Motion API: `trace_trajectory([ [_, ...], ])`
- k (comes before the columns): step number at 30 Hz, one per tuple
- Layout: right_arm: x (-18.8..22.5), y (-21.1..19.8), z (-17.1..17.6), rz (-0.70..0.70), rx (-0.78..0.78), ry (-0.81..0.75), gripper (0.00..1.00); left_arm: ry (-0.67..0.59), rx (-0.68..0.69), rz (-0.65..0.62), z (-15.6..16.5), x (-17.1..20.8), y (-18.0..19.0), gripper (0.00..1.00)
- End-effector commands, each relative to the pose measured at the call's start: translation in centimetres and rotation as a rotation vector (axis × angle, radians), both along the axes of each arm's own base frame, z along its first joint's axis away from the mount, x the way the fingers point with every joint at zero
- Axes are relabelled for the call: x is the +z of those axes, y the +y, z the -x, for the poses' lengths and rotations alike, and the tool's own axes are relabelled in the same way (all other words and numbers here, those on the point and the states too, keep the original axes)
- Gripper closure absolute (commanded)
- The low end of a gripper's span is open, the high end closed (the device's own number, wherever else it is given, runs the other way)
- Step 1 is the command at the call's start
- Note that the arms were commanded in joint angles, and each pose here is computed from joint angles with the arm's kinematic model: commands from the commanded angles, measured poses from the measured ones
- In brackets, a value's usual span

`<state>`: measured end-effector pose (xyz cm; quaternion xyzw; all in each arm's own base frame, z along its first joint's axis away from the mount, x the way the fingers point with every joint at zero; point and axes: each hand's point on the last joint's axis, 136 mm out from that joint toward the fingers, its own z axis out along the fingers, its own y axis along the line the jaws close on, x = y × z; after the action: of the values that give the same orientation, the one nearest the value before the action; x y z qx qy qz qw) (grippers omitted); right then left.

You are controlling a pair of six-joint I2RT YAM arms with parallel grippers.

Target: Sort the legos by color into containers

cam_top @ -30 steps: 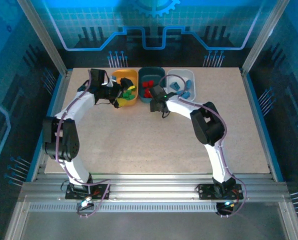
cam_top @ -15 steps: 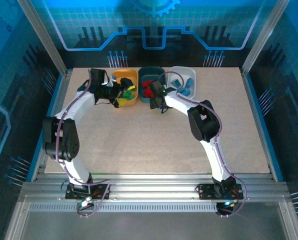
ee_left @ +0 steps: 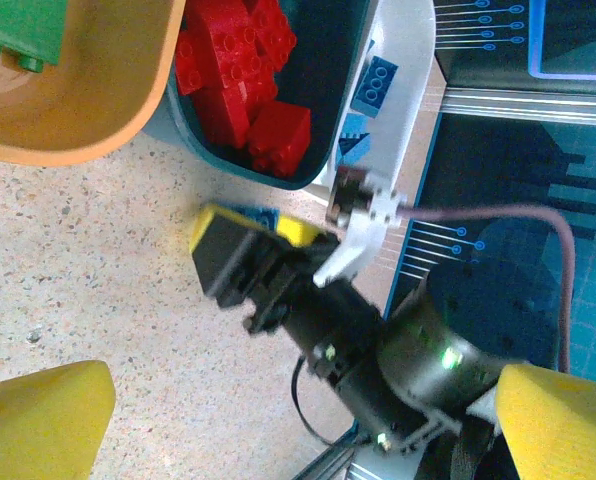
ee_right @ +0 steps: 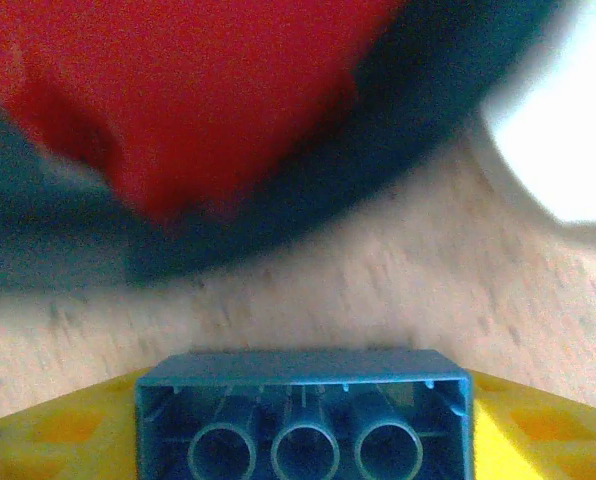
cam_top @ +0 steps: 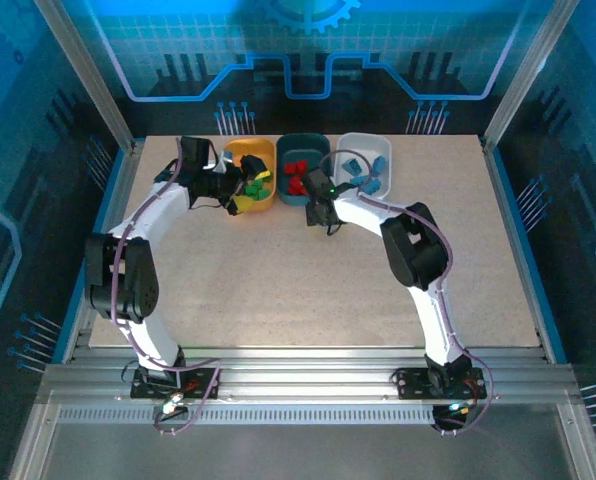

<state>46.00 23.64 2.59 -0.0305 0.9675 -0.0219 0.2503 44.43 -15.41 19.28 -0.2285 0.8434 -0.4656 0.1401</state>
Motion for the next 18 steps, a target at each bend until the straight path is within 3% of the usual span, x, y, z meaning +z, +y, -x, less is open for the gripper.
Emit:
trace_trajectory([
  [1, 4.4, 0.6, 2.1, -0.005, 0.031, -0.082, 0.44, -0.035, -0.023, -0.002, 0.1, 1.5, -0.4, 0.01],
  [5, 9.1, -0.2, 2.4, -0.021, 0.041, -0.164, 0.44, -0.032, -0.021, -0.004, 0.2, 1.4, -0.4, 0.01],
  [8, 11.4, -2.3, 0.3, -0.026, 0.012, -0.207, 0.44, -0.033, -0.021, -0.004, 0.2, 1.4, -0.3, 0.01],
  [13, 9.8, -5.9, -5.4, -0.082, -0.043, -0.127, 0.44, -0.030, -0.023, -0.011, 0.1, 1.1, -0.3, 0.01],
  [18, 8.5, -7.8, -8.7, -0.106, -0.072, -0.090, 0.42, -0.027, -0.022, -0.016, 0.1, 0.9, -0.2, 0.01],
])
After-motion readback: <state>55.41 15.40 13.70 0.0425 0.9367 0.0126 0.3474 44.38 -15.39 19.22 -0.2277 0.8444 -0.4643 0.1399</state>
